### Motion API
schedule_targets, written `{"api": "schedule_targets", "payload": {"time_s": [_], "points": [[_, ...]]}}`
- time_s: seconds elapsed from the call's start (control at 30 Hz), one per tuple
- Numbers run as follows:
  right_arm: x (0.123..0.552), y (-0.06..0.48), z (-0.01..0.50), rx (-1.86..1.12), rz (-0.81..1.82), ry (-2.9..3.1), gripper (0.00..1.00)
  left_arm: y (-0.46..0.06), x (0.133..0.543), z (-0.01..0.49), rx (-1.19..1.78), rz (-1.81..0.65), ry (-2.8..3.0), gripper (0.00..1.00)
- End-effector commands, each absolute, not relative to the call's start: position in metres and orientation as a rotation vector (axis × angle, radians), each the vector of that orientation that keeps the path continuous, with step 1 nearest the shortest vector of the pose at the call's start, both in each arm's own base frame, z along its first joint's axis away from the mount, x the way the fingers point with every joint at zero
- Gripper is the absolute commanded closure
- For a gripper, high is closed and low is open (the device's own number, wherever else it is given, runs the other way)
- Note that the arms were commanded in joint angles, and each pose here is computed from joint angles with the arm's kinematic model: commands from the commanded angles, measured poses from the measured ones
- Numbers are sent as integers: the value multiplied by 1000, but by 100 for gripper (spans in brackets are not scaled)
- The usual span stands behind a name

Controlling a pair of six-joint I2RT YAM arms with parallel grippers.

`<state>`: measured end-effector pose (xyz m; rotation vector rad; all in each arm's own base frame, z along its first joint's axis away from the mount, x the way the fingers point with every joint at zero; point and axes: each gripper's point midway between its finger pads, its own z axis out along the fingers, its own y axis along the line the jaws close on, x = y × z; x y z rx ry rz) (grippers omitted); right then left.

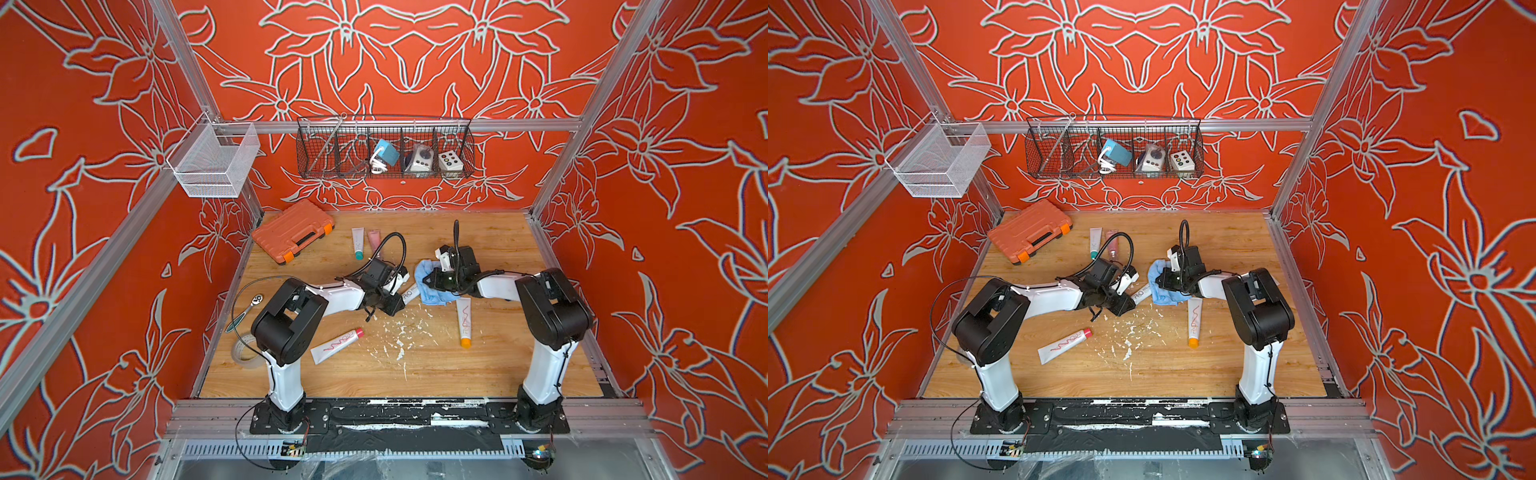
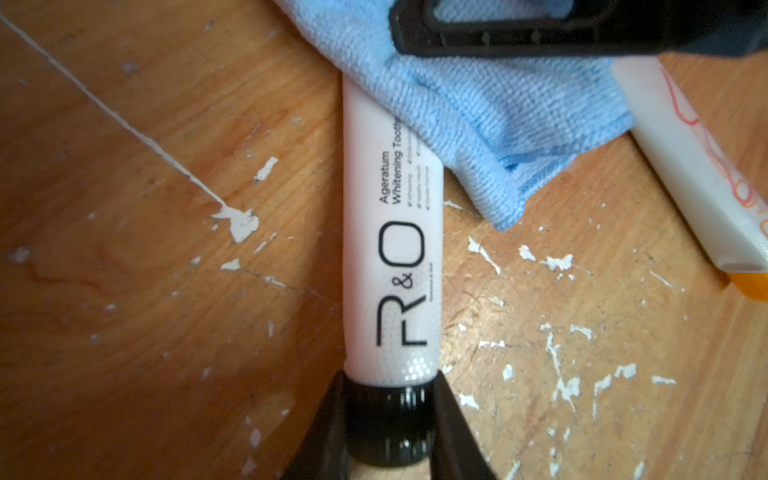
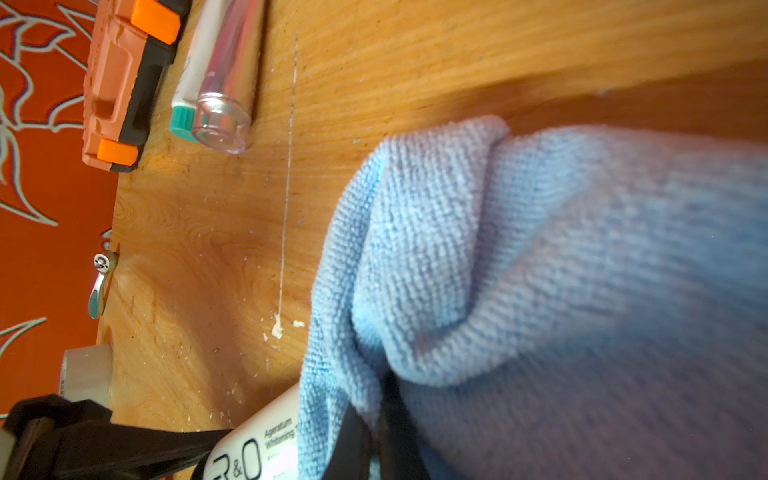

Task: Wipe the surface of the toothpaste tube
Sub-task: Wipe the dirt from the toothpaste tube, then move the toothpaste to the center of the board.

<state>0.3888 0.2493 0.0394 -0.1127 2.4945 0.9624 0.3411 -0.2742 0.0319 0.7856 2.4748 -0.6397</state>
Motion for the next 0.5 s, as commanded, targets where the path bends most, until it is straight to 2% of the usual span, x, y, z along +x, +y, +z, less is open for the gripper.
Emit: {"api": "schedule_targets", "payload": {"time_s": [0.0,0.2,0.47], "points": [[338,264,10,-142,975,2661,100,-281,346,49,789,-665,2409,88],[315,288,17,-170,1024,2655,100,-281,346,49,784,-663,2408,88],[303,296,57,-179,1006,2611,100,-279,353,52,698,-658,2410,90]]}}
